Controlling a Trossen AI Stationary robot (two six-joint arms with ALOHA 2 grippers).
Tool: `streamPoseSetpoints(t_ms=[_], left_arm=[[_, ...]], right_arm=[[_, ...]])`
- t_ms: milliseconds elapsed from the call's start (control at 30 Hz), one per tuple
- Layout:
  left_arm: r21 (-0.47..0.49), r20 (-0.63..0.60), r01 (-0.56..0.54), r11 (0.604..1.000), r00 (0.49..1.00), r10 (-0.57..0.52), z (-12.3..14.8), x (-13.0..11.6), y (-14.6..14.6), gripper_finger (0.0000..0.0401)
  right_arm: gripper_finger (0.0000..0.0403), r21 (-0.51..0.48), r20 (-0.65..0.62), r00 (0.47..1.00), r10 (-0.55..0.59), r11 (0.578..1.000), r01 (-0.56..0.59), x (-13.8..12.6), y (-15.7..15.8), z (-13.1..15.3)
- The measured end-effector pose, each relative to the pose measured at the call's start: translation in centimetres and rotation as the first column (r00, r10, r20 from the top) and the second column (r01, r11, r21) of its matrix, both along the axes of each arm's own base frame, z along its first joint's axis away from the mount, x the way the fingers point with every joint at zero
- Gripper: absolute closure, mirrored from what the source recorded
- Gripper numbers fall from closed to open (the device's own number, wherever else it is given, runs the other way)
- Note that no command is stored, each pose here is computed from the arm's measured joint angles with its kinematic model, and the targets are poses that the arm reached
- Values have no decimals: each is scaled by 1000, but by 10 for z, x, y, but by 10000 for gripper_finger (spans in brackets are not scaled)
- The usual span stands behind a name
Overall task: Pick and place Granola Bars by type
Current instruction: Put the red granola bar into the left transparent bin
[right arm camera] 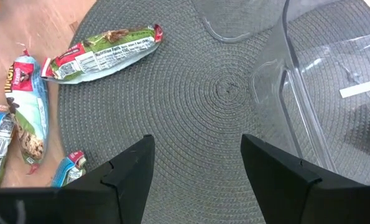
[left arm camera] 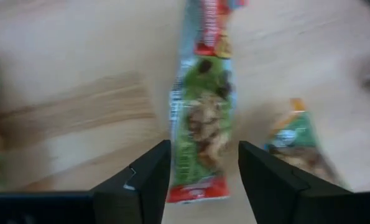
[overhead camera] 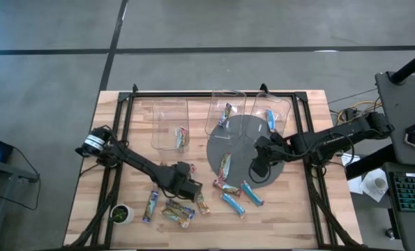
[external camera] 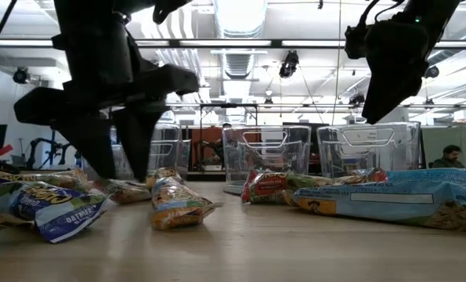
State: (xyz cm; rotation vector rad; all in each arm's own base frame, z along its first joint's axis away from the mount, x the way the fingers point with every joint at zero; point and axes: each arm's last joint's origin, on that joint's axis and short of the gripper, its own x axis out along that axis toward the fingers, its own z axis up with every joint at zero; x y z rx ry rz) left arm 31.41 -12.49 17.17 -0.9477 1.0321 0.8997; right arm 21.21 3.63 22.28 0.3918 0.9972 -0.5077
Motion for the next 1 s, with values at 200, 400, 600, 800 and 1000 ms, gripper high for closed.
streamPoseSetpoints(t_ms=[200,400,600,800,1000], left_arm=[[-1,54,-7,1000,999,7,-6,3,0,231],[-20,47,-34,999,998,34,-17,1,0,229],[-39,117,-58,998,991,62,-18,8,2,229],[-30,105,-62,998,992,64,-21,7,3,247],[-23,89,-62,998,994,64,-23,4,4,316]], right_arm=[[174,1,0,1000,-3,1000,3,0,0,0],[174,2,1,1000,-4,1000,4,0,0,0],[174,5,3,1000,-10,1000,10,0,0,-1],[174,8,0,1000,-17,1000,17,-1,0,-2],[174,8,-1,1000,-17,1000,17,-1,0,-3]])
